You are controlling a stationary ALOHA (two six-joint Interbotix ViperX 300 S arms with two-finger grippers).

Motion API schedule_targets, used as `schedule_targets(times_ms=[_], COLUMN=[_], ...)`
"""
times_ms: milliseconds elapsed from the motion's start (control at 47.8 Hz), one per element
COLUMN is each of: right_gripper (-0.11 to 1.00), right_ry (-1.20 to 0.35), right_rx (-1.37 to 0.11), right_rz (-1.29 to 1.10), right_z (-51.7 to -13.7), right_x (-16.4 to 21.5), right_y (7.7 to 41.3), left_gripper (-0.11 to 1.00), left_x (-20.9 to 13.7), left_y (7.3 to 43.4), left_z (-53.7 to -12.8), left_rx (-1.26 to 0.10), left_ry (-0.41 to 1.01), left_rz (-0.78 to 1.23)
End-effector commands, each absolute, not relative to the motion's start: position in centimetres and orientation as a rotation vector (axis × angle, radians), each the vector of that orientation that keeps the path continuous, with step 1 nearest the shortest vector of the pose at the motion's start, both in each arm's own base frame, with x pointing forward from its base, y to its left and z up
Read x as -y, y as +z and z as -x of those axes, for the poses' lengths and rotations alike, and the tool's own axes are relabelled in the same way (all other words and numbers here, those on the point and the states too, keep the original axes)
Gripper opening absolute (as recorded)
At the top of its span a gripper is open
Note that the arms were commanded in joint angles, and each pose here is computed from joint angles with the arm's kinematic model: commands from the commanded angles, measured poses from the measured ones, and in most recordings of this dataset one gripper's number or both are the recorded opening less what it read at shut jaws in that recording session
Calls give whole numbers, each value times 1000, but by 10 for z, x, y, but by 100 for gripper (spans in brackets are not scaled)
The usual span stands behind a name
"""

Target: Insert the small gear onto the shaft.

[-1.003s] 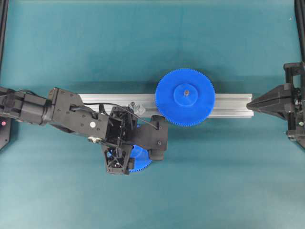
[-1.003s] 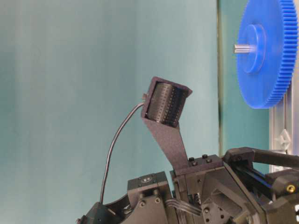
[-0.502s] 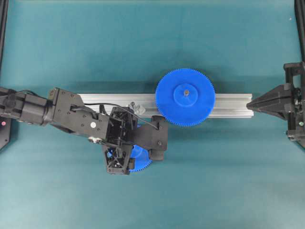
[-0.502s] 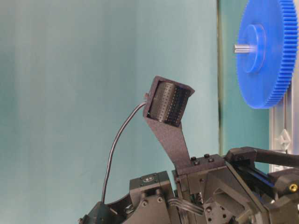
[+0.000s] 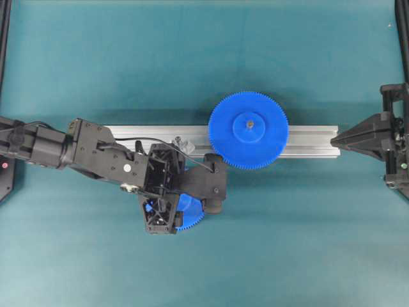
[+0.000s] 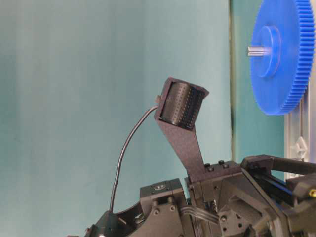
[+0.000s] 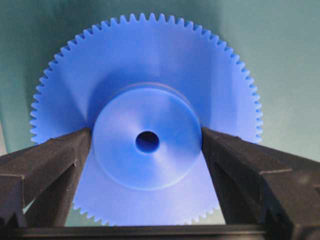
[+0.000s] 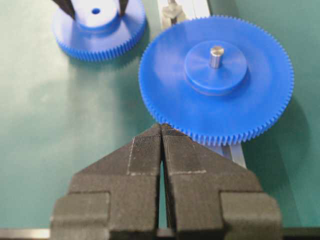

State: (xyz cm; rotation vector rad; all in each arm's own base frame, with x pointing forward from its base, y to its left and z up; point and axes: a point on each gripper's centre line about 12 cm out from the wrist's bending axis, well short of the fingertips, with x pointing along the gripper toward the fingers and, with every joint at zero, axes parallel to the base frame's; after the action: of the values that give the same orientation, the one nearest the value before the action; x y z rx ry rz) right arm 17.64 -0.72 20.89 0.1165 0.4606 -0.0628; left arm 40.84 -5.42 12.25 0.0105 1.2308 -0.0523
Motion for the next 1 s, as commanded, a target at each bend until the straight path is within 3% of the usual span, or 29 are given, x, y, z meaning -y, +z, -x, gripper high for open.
schedule_targets(times_ms=[0,982], right_gripper=[2,2], right_ry=[-68,-68], right_rx=[-448,-449], right_rz=[-129,-129], right_z=[-178,-178], right_x=[8,8], right_y=[212,212], left_gripper=[92,91], left_x=[56,56], left_y=[135,130], left_z=[-414,-414], left_rx=[-1190,-1202], left_ry=[-56,-41], left_rz=[-7,15])
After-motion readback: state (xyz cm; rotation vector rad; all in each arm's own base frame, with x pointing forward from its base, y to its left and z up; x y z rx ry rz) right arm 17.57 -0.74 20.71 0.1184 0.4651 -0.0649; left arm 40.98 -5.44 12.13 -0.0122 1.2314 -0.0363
